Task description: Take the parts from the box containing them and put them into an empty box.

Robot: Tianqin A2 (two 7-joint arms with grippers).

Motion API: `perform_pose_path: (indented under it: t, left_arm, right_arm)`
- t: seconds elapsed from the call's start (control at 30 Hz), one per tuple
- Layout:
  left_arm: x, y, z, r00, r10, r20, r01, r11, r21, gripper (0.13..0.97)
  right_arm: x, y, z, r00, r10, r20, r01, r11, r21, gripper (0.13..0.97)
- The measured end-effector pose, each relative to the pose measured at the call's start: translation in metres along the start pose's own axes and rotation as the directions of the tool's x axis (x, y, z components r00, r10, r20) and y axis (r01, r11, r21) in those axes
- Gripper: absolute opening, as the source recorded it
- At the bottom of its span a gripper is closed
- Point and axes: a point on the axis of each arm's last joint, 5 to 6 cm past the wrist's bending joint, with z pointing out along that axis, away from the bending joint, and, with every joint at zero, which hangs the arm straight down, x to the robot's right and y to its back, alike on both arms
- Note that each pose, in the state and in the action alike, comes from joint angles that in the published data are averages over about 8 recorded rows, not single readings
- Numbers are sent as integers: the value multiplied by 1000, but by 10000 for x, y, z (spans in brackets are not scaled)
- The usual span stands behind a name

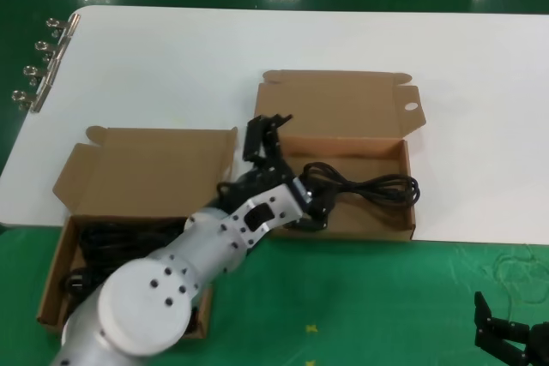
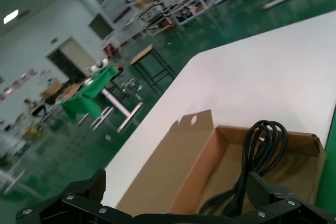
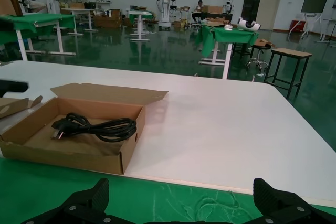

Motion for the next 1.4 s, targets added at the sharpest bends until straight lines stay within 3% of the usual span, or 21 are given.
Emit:
perform_pose_path:
  t: [0.3, 0.63, 0.93, 1.4]
  left_arm:
    - [229, 239, -303, 983, -172, 68, 174, 985, -20, 953]
    - [456, 472, -681, 928, -339, 155, 349, 936, -39, 966]
    - [636, 647, -1048, 854, -462, 239, 486, 872, -51, 966]
    - [870, 849, -1671, 707, -599, 376, 662, 747, -55, 966]
  right_arm:
    - [0, 0, 0, 1000, 0, 0, 0, 1000, 0, 966]
    - [0, 0, 0, 1000, 0, 0, 0, 1000, 0, 966]
    - [0, 0, 0, 1000, 0, 0, 0, 1000, 0, 966]
    - [0, 0, 0, 1000, 0, 0, 0, 1000, 0, 966]
